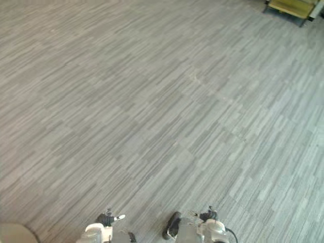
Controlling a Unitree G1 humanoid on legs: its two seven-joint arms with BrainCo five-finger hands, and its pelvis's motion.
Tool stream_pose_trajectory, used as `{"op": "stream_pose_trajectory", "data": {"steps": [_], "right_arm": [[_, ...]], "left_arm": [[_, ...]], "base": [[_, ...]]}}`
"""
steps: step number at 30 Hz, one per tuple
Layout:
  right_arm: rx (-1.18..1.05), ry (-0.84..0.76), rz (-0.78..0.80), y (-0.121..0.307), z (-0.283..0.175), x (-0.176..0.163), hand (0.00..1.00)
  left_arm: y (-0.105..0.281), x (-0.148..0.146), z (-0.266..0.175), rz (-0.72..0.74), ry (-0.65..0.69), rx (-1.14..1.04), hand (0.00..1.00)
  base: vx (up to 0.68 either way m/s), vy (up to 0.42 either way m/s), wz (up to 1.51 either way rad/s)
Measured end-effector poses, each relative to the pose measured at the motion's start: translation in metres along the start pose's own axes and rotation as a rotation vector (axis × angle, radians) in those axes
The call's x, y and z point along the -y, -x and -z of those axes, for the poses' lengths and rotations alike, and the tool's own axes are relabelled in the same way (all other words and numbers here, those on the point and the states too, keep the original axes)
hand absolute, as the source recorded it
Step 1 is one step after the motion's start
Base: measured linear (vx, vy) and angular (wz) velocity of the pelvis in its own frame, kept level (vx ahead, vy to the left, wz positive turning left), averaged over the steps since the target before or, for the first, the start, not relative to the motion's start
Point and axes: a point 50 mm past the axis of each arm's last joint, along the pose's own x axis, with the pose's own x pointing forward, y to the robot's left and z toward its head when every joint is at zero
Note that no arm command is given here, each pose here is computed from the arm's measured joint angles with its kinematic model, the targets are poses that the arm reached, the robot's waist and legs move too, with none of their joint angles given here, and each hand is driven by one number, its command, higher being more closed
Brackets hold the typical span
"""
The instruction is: Pick up cushions and gather them together orderly.
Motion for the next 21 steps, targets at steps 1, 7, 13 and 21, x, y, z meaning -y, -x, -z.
{"op": "stream_pose_trajectory", "data": {"steps": [1,7,13,21], "right_arm": [[-0.002,-0.027,0.007,0.001,0.002,0.000,0.00],[-0.010,-0.029,0.006,0.000,0.000,-0.003,0.00],[-0.066,-0.045,-0.014,0.004,0.016,-0.013,0.00],[-0.032,-0.067,-0.008,0.001,0.005,-0.006,0.00]], "left_arm": [[0.001,-0.001,0.000,-0.003,0.000,0.008,0.00],[0.000,0.000,-0.021,0.004,-0.018,0.118,0.00],[0.000,-0.009,-0.016,-0.025,0.022,0.101,0.00],[0.001,-0.013,-0.004,-0.021,-0.037,0.035,0.00]], "base": [[0.17,-0.038,-0.82],[0.26,0.143,-0.99],[0.42,0.225,-0.66],[0.45,0.124,-0.30]]}}
